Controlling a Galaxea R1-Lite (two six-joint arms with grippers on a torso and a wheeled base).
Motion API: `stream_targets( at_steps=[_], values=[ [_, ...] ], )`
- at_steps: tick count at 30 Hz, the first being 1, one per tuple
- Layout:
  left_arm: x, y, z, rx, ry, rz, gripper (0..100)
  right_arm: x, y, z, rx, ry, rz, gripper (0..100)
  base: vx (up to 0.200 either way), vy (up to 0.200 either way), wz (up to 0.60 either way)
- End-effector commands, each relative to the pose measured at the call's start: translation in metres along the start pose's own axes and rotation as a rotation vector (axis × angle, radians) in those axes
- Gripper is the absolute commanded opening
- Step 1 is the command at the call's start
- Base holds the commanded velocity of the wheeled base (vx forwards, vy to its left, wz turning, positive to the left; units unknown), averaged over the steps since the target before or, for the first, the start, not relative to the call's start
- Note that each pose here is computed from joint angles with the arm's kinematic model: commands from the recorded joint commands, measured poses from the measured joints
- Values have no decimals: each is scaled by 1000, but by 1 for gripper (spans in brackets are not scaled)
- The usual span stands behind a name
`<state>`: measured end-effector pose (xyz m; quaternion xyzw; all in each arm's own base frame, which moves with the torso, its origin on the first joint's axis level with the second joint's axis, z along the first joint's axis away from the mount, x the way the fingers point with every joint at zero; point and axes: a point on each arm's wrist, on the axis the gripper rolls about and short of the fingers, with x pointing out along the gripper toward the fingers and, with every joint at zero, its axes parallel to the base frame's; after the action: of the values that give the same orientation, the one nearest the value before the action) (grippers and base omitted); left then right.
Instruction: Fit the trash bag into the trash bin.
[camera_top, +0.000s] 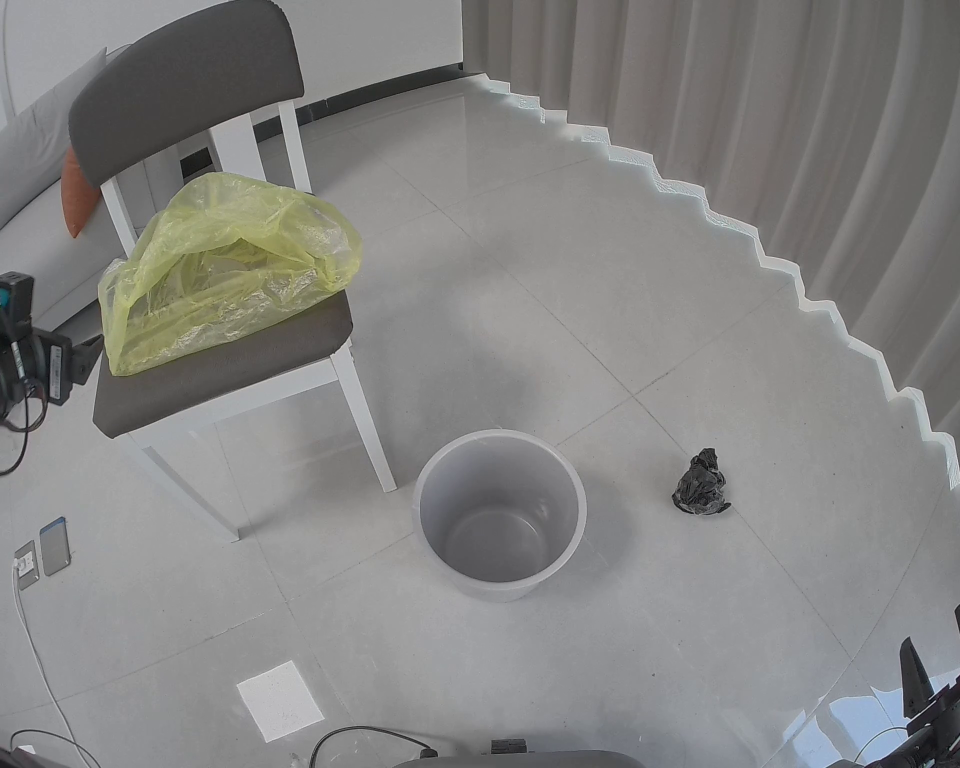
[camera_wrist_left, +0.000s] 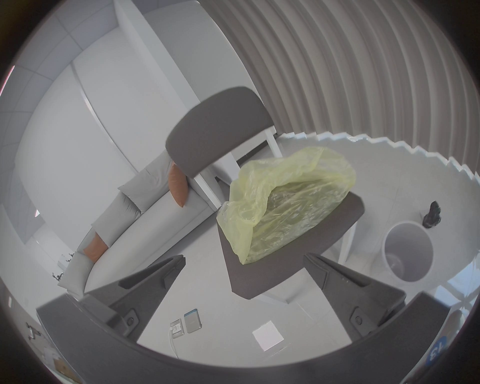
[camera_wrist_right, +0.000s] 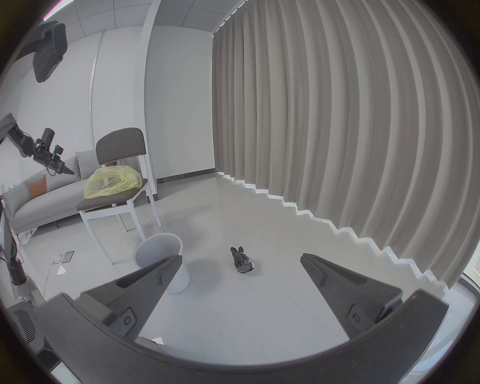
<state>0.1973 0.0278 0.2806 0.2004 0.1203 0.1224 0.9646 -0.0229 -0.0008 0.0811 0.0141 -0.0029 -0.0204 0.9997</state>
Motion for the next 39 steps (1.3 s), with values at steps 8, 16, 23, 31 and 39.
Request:
stream_targets(
  at_steps=[8, 16, 23, 31, 39],
  values=[
    [93, -10, -7, 48, 148, 1, 100, 0, 0, -5, 1, 2, -2, 100, 0, 0, 0],
    [118, -2, -6, 97, 167, 45, 100, 0, 0, -5, 1, 1, 1, 100, 0, 0, 0],
    [139, -4, -3, 89, 162, 38, 100, 0, 0, -5, 1, 1, 1, 100, 0, 0, 0],
    [165, -2, -6, 77, 173, 51, 100, 0, 0, -5, 1, 1, 1, 100, 0, 0, 0],
    [180, 10, -9, 66, 179, 84, 100, 0, 0, -5, 1, 1, 1, 100, 0, 0, 0]
  ],
)
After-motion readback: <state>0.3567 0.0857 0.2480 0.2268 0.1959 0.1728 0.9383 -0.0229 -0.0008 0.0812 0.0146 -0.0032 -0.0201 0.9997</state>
